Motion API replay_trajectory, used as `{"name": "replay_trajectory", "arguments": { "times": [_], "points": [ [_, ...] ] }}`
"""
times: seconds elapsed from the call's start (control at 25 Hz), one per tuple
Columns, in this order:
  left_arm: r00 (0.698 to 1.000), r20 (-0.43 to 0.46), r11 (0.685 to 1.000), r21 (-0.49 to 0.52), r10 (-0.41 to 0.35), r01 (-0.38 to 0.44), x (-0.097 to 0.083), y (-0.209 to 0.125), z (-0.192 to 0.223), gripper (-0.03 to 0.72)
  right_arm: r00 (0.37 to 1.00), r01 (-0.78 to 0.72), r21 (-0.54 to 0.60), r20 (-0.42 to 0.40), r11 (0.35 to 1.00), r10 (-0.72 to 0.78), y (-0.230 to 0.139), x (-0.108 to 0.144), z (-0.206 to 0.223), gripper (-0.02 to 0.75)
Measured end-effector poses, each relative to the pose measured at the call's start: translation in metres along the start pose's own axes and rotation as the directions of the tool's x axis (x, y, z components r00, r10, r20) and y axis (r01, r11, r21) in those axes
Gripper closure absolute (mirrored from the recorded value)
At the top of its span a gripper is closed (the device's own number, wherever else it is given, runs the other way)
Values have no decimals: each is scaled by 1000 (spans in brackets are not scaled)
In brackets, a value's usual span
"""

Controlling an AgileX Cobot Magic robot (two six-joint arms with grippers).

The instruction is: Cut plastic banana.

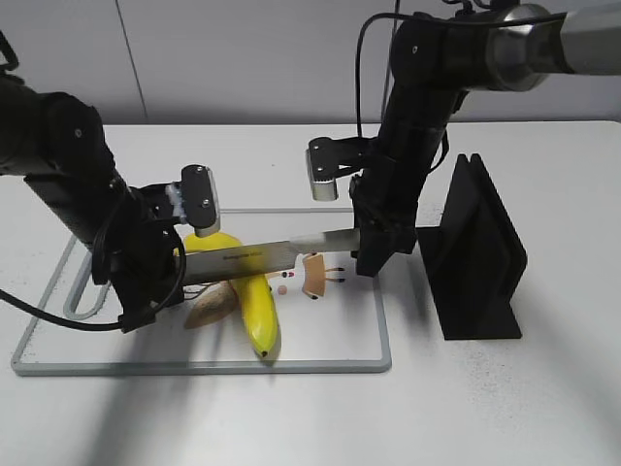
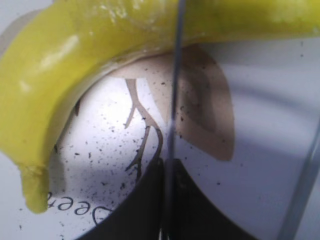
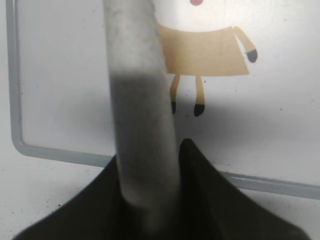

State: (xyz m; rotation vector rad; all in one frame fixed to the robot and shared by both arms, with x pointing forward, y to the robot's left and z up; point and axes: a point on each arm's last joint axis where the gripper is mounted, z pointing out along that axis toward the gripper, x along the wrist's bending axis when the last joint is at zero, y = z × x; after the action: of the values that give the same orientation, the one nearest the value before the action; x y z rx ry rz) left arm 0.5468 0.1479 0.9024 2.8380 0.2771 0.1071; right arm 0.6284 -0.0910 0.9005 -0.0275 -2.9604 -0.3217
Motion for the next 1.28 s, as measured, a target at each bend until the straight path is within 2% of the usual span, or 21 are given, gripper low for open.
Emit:
{"name": "replay_trajectory", "arguments": {
  "times": [0.24,0.52,0.76,1.0,1.08,1.12,1.2,1.28],
  "points": [
    [998,13,998,-4,63,-62,1,13,-30,694,998,1,-18,61,1000,0,5,9,-29,535],
    [987,-70,989,-18,146,-148,1,25,-82,694,986,36,-67,165,997,-24,15,28,-84,546],
    [975,-142,983,-37,173,-179,-3,28,-109,693,972,63,-92,229,994,-41,18,41,-114,551],
    [973,-149,982,-39,176,-184,-4,29,-112,680,971,66,-94,235,993,-42,19,42,-116,551],
    [972,-150,981,-35,181,-189,-4,29,-112,624,972,63,-97,234,993,-39,19,42,-116,554],
    [971,-150,981,-30,186,-193,-4,28,-112,568,972,62,-97,234,993,-37,19,42,-116,557],
    [971,-145,980,-23,190,-196,-4,28,-112,428,971,59,-95,235,994,-35,19,42,-117,563],
    [973,-137,981,-25,188,-193,-5,28,-112,233,971,53,-95,236,994,-29,18,42,-117,568]
  ]
}}
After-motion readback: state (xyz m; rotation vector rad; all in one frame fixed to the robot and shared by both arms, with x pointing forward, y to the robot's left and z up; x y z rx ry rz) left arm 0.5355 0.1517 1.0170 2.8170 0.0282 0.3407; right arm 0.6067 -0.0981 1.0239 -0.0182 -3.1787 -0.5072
